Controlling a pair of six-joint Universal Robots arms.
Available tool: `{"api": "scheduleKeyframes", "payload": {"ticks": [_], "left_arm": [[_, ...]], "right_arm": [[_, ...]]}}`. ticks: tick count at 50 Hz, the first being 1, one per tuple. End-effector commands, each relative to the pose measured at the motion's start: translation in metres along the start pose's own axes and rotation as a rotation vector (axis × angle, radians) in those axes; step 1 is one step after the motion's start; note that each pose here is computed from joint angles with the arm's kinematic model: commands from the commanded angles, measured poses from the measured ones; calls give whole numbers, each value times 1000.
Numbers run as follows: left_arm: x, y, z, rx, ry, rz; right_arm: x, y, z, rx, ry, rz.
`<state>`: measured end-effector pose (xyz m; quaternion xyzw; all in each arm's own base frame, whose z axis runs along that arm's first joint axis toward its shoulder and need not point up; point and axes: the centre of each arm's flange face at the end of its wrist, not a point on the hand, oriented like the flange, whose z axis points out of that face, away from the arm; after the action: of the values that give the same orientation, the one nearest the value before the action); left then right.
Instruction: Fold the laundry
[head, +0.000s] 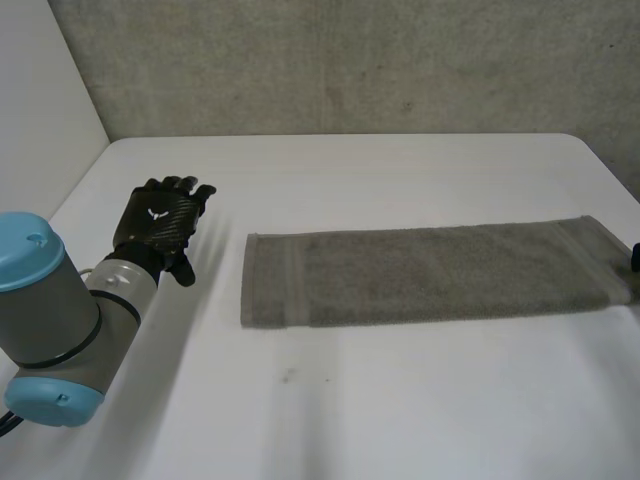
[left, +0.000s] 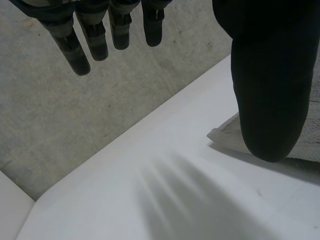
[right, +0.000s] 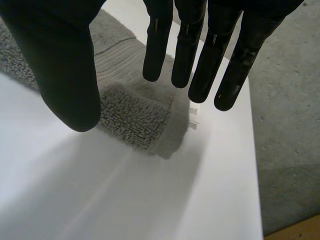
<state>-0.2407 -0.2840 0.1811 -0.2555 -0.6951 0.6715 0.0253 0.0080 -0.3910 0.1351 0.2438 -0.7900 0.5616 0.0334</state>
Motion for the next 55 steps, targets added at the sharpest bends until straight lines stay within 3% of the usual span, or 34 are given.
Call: {"api": "scheduleKeyframes", "payload": {"ticks": [1,19,25,32,41,45,55], "left_arm": [[0,0,0,-1,0,0],[0,1,0,-3,-1,0],[-1,-1,0,1,-4,0],[-1,-1,-1,3,-4,0],[1,1,-3,-4,1,0],[3,1,-4,-3,8,0],[5,2,-4,-2,11,2]], "right_arm": [[-3,9,6,-1,-13,4],[6,7,15,47,38,-31],[9,-22,7,94,76,-65],[-32,-70,10,208,-20,-21],[-28,-59,12,178,-14,23],[-4,-35,10,120,42,33],[4,-7,12,63,45,18]]}}
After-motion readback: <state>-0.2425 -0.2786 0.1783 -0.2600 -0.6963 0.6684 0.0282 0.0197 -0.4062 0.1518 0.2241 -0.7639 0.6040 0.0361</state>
